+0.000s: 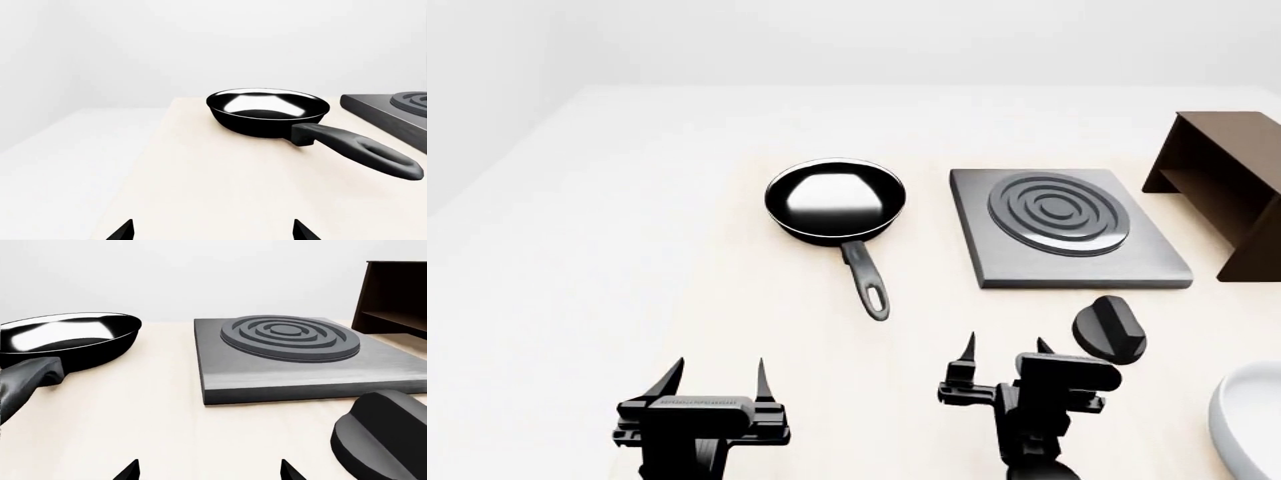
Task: Turn on the stove.
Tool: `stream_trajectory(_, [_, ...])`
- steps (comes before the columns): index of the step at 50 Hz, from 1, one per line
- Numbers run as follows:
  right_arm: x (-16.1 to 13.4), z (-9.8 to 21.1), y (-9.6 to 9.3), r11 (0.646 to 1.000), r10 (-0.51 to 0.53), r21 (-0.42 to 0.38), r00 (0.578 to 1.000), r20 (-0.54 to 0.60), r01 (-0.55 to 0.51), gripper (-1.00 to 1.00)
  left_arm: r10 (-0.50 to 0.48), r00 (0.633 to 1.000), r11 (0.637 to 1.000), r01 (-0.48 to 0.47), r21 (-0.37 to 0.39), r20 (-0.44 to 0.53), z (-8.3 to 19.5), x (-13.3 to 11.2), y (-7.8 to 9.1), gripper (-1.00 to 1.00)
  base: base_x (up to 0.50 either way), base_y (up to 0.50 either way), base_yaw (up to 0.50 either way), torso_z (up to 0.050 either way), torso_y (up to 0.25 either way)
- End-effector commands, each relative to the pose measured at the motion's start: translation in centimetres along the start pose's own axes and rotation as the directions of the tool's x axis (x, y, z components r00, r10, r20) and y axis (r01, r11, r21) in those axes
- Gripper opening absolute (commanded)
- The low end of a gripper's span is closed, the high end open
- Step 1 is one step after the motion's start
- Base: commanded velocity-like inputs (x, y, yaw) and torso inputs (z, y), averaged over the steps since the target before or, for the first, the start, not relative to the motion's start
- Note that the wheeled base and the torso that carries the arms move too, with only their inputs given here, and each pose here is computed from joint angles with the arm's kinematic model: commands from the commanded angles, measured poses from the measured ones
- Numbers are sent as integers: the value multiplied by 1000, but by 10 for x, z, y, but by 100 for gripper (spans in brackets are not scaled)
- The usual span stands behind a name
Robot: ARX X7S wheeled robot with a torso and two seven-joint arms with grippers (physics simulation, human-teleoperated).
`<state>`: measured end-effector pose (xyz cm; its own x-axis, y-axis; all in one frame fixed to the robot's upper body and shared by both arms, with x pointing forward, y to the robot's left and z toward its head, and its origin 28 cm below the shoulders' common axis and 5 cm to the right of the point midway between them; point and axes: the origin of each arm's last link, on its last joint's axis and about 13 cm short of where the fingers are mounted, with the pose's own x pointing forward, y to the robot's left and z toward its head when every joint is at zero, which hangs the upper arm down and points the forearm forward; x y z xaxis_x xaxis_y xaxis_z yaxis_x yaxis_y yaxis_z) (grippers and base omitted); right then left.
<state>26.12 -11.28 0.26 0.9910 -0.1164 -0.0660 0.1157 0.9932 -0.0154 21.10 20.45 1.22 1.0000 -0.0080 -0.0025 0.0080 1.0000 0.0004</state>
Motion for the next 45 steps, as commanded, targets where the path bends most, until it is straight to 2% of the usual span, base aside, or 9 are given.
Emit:
stream_trajectory(1, [28, -4, -5, 998, -56, -2, 997, -49, 56, 100, -1, 1000, 1000, 1, 0, -3, 0, 1, 0, 100, 0, 0, 0, 0, 0])
stream_trajectory(15, [48, -16, -19, 991, -131, 0, 987, -94, 132, 100, -2, 1000, 1000, 2, 0, -6, -1, 1, 0, 100, 0, 0, 0, 0, 0])
stream_trajectory(39, [41, 3, -35, 981, -192, 2, 980, -46, 192, 100, -1, 1000, 1000, 1, 4, -14, -3, 3, 0, 100, 0, 0, 0, 0, 0])
stream_trajectory(45, [48, -5, -38, 978, -207, -2, 976, -67, 208, 100, -3, 1000, 1000, 3, 3, -11, -2, 2, 0, 100, 0, 0, 0, 0, 0])
